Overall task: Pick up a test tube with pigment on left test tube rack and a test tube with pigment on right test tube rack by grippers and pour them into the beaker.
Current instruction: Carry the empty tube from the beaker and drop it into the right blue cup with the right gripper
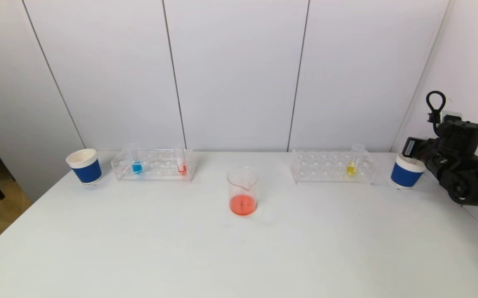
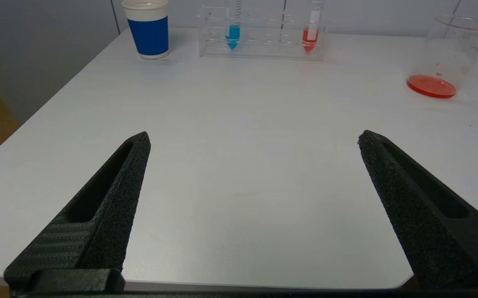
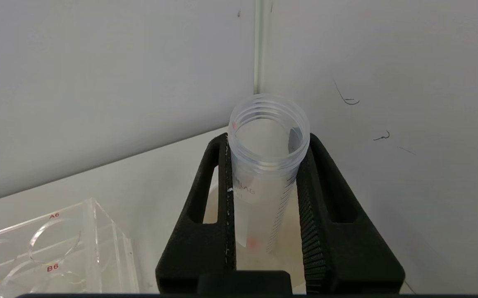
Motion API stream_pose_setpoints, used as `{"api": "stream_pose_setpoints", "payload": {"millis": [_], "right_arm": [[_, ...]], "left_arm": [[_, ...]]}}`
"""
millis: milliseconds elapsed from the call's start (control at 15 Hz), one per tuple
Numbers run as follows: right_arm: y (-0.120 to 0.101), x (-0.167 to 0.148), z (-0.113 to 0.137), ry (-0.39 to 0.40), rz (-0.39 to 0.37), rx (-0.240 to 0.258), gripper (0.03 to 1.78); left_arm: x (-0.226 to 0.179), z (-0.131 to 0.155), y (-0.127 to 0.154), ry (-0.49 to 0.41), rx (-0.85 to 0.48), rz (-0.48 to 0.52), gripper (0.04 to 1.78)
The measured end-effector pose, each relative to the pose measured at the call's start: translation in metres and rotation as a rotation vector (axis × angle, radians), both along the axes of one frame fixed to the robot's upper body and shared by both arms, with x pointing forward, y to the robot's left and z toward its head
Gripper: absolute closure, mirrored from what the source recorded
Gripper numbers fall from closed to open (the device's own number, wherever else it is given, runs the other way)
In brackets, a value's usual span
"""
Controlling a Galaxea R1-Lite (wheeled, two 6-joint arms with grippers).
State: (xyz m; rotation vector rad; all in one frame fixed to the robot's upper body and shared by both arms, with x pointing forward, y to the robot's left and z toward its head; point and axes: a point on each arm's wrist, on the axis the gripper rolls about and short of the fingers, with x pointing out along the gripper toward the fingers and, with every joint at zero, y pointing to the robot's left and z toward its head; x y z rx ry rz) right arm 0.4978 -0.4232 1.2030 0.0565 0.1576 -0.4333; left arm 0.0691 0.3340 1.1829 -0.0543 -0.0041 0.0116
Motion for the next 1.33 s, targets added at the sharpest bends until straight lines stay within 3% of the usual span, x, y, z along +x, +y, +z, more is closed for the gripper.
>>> {"api": "stream_pose_setpoints", "payload": {"millis": [200, 467, 667, 800, 1067, 1333], "right_arm": [[0.000, 0.000, 0.000, 0.000, -0.001, 0.000, 1.08], [-0.001, 0.000, 0.000, -0.001, -0.002, 0.002, 0.46], [-0.001, 0.000, 0.001, -0.002, -0.002, 0.002, 0.14], [-0.001, 0.000, 0.001, -0.003, -0.002, 0.002, 0.05], [0.000, -0.002, 0.007, -0.015, -0.002, -0.002, 0.04], [0.002, -0.011, 0.031, -0.048, 0.002, -0.026, 0.04]], "left_arm": [[0.000, 0.000, 0.000, 0.000, 0.000, -0.001, 0.06], [0.000, 0.000, 0.000, 0.000, 0.000, -0.001, 0.06], [0.000, 0.000, 0.000, 0.000, 0.000, -0.001, 0.06], [0.000, 0.000, 0.000, 0.000, 0.000, -0.001, 0.06], [0.000, 0.000, 0.000, 0.000, 0.000, 0.000, 0.06], [0.000, 0.000, 0.000, 0.000, 0.000, -0.001, 0.06]]}}
